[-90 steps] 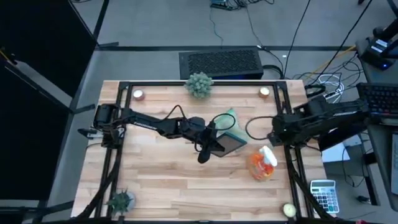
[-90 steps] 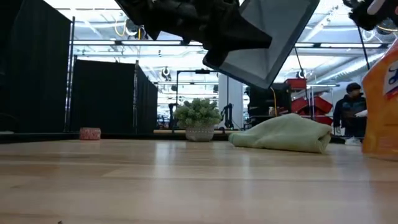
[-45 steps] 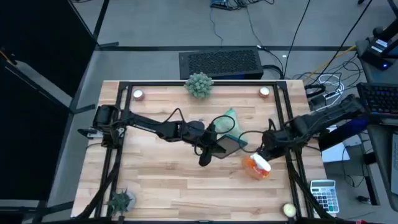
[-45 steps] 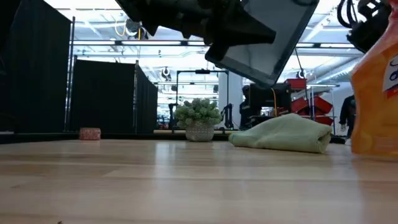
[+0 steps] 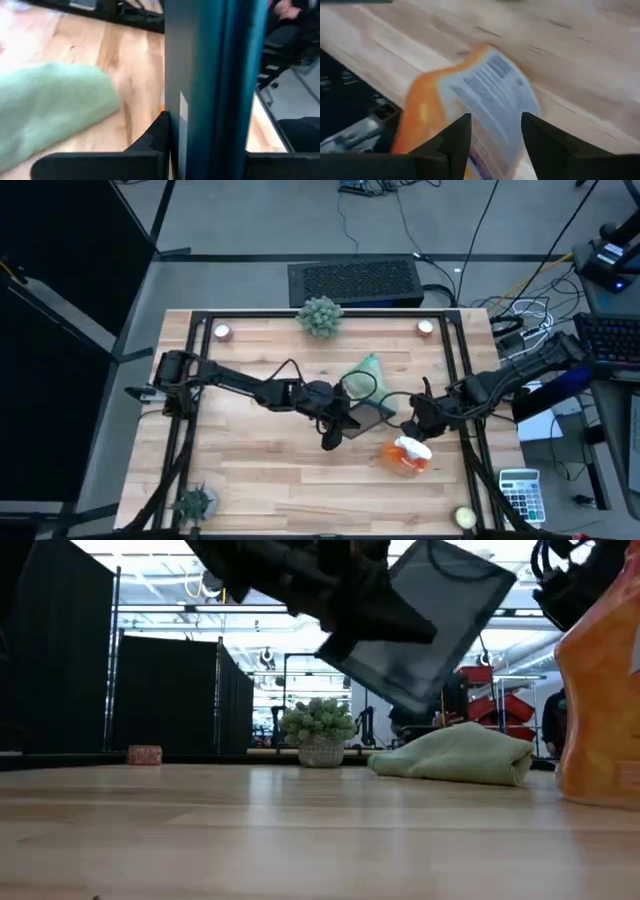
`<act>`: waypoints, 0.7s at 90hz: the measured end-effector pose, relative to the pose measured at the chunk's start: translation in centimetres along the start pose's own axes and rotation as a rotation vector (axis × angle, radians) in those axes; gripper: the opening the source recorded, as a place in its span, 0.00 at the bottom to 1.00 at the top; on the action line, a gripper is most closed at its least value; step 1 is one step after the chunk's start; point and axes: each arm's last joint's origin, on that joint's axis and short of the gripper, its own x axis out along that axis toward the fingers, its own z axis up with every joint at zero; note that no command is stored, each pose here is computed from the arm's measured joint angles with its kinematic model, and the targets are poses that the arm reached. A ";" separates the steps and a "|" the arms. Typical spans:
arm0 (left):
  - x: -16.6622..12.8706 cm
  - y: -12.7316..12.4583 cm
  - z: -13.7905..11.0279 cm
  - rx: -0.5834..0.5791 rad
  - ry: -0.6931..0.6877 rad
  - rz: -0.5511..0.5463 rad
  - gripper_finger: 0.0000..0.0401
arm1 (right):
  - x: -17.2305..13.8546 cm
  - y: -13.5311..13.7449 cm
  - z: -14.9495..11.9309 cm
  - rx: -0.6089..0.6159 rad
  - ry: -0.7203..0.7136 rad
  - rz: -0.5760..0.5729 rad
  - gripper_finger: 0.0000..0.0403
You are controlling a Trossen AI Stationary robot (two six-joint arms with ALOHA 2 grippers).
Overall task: Apply microfiber cloth
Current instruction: Spray the front of the cellphone with a spray bottle
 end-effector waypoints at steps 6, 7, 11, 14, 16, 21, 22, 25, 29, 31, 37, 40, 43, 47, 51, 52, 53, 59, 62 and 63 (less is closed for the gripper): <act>-1.1 -0.5 0.2 0.010 0.039 0.023 0.03 | 0.1 0.4 0.1 -0.035 -0.046 0.029 0.39; -1.2 -0.6 0.2 0.013 0.043 0.026 0.03 | 0.2 0.4 0.2 -0.043 -0.054 0.031 0.39; -1.8 -1.1 0.2 0.020 0.065 0.043 0.02 | 0.2 0.4 0.3 -0.078 -0.089 0.032 0.39; -2.3 -1.5 0.0 0.024 0.089 0.060 0.02 | 0.2 0.5 0.4 -0.102 -0.111 0.033 0.39; -2.5 -1.8 -0.2 0.027 0.102 0.068 0.02 | 0.1 0.5 0.4 -0.118 -0.124 0.036 0.39; -2.8 -2.7 -0.8 0.032 0.115 0.073 0.02 | -0.3 0.3 0.4 -0.145 -0.141 0.036 0.39; -2.8 -2.9 -0.9 0.030 0.115 0.072 0.02 | -0.4 0.2 0.4 -0.148 -0.143 0.036 0.39; -2.9 -3.5 -1.2 0.028 0.115 0.075 0.01 | -0.7 0.0 0.4 -0.154 -0.144 0.032 0.39; -2.9 -4.4 -1.8 0.025 0.128 0.077 0.01 | -1.2 -0.4 0.4 -0.157 -0.142 0.022 0.39; -2.9 -5.0 -2.1 0.031 0.134 0.078 0.01 | -1.4 -0.7 0.3 -0.158 -0.139 0.012 0.39; -2.3 -6.7 -3.0 0.055 0.121 0.080 0.01 | -2.1 -1.7 0.1 -0.145 -0.127 -0.040 0.39; -1.8 -7.7 -3.3 0.061 0.097 0.065 0.01 | -2.4 -2.2 -0.1 -0.133 -0.122 -0.067 0.39; -1.3 -8.6 -3.7 0.069 0.076 0.043 0.01 | -2.7 -2.7 -0.2 -0.115 -0.118 -0.091 0.39; -0.5 -9.6 -4.4 0.081 0.056 0.012 0.01 | -3.0 -3.3 -0.4 -0.086 -0.113 -0.133 0.39; 0.4 -10.6 -4.9 0.088 0.011 -0.028 0.01 | -3.1 -3.8 -0.6 -0.055 -0.110 -0.173 0.39; 0.6 -10.8 -5.1 0.089 -0.002 -0.038 0.01 | -3.1 -3.9 -0.6 -0.049 -0.109 -0.181 0.39; 0.7 -11.0 -5.1 0.090 -0.015 -0.046 0.01 | -3.2 -3.9 -0.7 -0.043 -0.109 -0.188 0.39; 1.7 -11.9 -5.8 0.090 -0.067 -0.075 0.01 | -3.1 -4.2 -1.0 -0.016 -0.105 -0.216 0.39; 2.2 -12.2 -6.0 0.085 -0.104 -0.095 0.01 | -3.0 -4.2 -1.2 -0.009 -0.103 -0.224 0.39; 2.4 -12.3 -6.1 0.081 -0.114 -0.102 0.01 | -3.0 -4.2 -1.2 -0.007 -0.102 -0.227 0.39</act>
